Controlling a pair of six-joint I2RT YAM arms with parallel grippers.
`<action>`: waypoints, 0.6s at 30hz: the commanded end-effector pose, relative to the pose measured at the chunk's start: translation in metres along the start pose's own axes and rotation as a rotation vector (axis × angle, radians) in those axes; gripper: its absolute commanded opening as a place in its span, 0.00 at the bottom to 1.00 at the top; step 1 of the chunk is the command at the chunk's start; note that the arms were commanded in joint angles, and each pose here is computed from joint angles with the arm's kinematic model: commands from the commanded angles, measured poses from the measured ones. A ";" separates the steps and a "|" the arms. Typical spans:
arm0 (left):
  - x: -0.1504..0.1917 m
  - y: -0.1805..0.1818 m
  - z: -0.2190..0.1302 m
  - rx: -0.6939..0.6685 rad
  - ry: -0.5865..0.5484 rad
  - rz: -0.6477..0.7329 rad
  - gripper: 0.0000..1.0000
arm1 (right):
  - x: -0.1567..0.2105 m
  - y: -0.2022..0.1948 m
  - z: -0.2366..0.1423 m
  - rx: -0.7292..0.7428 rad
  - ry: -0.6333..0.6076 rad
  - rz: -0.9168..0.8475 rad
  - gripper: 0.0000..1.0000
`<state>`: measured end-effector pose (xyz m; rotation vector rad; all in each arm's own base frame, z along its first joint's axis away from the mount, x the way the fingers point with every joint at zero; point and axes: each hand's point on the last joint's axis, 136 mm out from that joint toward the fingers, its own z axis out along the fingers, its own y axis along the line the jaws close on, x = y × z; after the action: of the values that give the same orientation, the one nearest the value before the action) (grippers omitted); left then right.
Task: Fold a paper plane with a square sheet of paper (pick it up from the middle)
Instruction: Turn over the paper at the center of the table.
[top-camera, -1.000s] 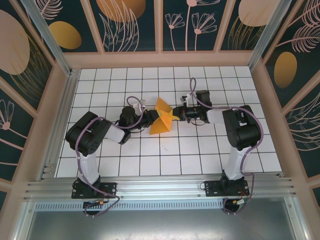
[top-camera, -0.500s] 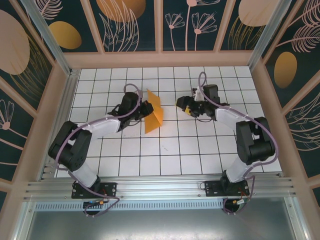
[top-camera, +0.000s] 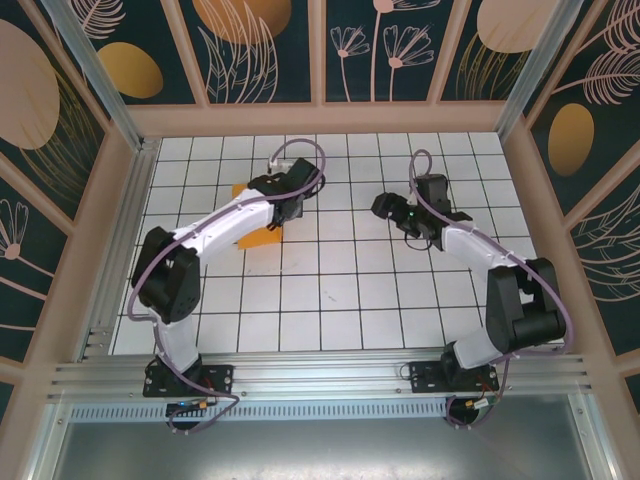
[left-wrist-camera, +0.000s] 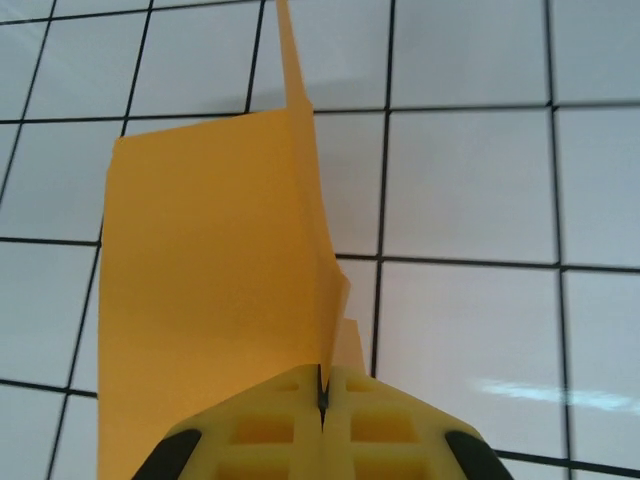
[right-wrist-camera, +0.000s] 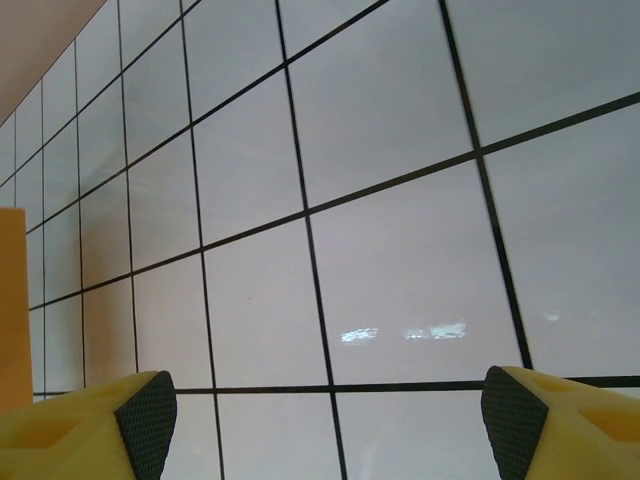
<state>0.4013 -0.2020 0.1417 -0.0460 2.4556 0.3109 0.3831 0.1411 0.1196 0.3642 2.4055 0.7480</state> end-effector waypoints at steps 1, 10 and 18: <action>0.026 0.007 0.005 -0.182 0.051 0.166 0.00 | -0.009 -0.020 -0.013 0.058 -0.058 0.059 0.83; 0.074 -0.089 0.023 -0.107 0.136 0.287 0.02 | -0.016 -0.036 -0.024 0.081 -0.088 0.122 0.82; 0.103 -0.157 0.025 0.126 0.204 0.259 0.13 | -0.021 -0.052 -0.036 0.104 -0.125 0.177 0.82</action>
<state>0.3522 -0.3292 0.0325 0.3369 2.6343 0.3996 0.3798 0.0845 0.1209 0.6032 2.3338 0.6729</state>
